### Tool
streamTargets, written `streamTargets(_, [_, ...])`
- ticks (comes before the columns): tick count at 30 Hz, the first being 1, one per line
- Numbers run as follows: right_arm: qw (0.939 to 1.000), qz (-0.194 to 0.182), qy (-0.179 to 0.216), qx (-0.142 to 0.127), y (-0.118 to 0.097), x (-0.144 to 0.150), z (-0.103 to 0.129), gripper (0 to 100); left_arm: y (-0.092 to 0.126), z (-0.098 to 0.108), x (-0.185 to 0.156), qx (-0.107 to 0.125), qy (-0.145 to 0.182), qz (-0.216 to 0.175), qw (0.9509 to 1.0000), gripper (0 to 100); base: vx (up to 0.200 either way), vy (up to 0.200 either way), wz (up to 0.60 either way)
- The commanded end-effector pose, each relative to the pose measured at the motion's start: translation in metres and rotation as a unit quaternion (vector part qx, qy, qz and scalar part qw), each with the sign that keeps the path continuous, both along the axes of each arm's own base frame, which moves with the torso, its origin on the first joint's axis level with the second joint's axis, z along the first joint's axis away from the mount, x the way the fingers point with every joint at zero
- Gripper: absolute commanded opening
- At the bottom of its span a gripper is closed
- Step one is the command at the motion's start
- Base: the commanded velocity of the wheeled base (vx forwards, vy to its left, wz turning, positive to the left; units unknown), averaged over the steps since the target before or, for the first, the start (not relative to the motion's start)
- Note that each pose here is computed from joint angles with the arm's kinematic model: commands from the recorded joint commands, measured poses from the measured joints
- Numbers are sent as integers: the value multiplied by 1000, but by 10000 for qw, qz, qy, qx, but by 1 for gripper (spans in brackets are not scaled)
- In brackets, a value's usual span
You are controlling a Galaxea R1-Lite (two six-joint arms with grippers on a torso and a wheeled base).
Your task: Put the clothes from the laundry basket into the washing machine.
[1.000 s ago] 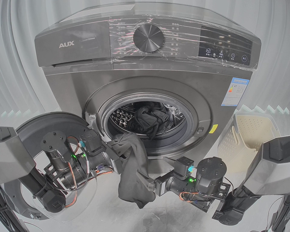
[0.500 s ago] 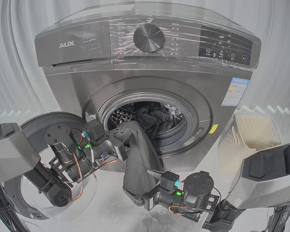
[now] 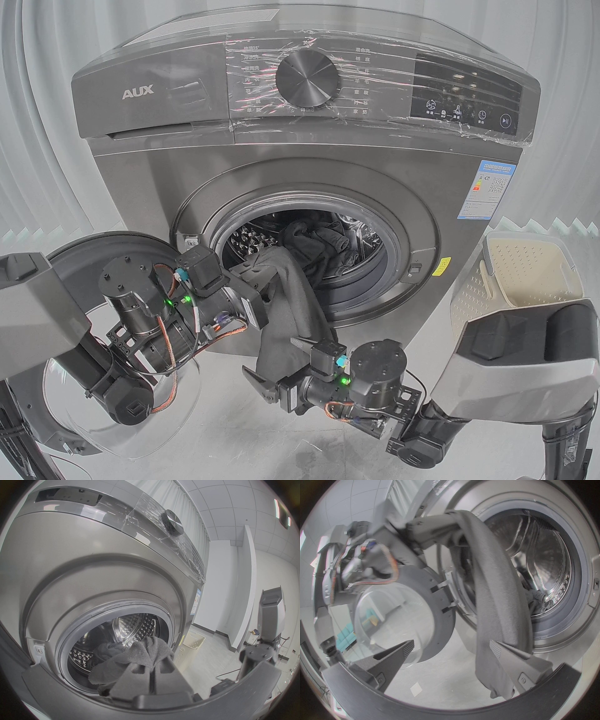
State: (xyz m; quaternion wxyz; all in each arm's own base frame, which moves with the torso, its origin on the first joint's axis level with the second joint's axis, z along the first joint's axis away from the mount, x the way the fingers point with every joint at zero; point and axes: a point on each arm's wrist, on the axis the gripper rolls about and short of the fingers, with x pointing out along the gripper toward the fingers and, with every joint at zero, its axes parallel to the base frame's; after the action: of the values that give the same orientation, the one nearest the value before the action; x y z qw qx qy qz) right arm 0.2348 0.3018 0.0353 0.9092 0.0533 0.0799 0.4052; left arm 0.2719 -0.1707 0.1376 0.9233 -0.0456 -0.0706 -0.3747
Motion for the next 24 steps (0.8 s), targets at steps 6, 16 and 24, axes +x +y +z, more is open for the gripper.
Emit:
streamTargets(6, [9972, -693, -155, -255, -5, 47, -30, 100, 2, 3, 0, -27, -34, 60, 10000, 0, 0, 0, 0])
streamTargets(16, [9916, -1197, -378, -299, -19, 81, -31, 100, 3, 3, -1, -27, -34, 68, 10000, 0, 0, 0, 0])
streamTargets(24, [9902, -1313, -400, -275, -25, 88, -29, 100, 4, 2, -1, -15, -14, 76, 10000, 0, 0, 0, 0])
